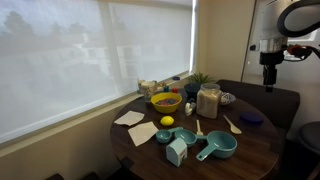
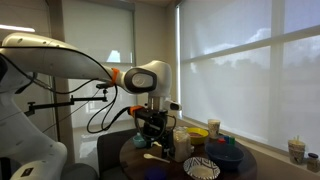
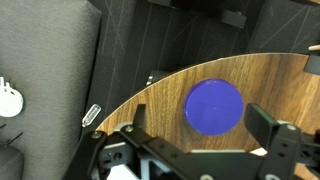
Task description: Take a spoonful of some contents of the jar into the white bowl
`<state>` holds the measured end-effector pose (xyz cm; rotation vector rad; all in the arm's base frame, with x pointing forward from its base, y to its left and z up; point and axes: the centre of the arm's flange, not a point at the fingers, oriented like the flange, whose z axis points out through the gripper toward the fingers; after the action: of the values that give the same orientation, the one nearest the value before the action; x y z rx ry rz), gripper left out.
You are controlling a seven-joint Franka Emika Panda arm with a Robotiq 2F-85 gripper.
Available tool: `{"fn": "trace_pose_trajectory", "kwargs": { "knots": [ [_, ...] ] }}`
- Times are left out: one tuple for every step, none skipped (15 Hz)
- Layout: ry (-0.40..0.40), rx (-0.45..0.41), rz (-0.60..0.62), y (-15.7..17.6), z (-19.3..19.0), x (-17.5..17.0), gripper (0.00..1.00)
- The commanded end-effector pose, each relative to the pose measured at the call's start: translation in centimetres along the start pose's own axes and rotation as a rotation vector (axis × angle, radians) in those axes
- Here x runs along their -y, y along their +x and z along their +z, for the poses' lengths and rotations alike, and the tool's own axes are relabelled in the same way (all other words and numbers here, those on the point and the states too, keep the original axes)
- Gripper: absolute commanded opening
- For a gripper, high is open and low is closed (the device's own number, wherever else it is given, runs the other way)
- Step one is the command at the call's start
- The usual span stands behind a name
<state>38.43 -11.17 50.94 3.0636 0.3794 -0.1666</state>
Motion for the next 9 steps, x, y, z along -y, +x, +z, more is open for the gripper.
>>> {"fn": "trace_pose_trajectory", "kwargs": {
  "knots": [
    [0.000,0.000,0.000,0.0,0.0,0.0,1.00],
    [0.000,0.000,0.000,0.0,0.0,0.0,1.00],
    [0.000,0.000,0.000,0.0,0.0,0.0,1.00],
    [0.000,0.000,0.000,0.0,0.0,0.0,1.00],
    [0.019,0.004,-0.007,0.8,0.9,0.8,1.00],
    [0.037,0.004,-0.003,1.3,1.5,1.4,1.00],
    [0.051,0.006,0.010,2.2,2.3,2.4,1.00],
    [0.053,0.007,0.041,2.8,3.1,3.2,1.00],
    [0.040,0.000,0.084,3.6,4.0,4.0,1.00]
  ]
}}
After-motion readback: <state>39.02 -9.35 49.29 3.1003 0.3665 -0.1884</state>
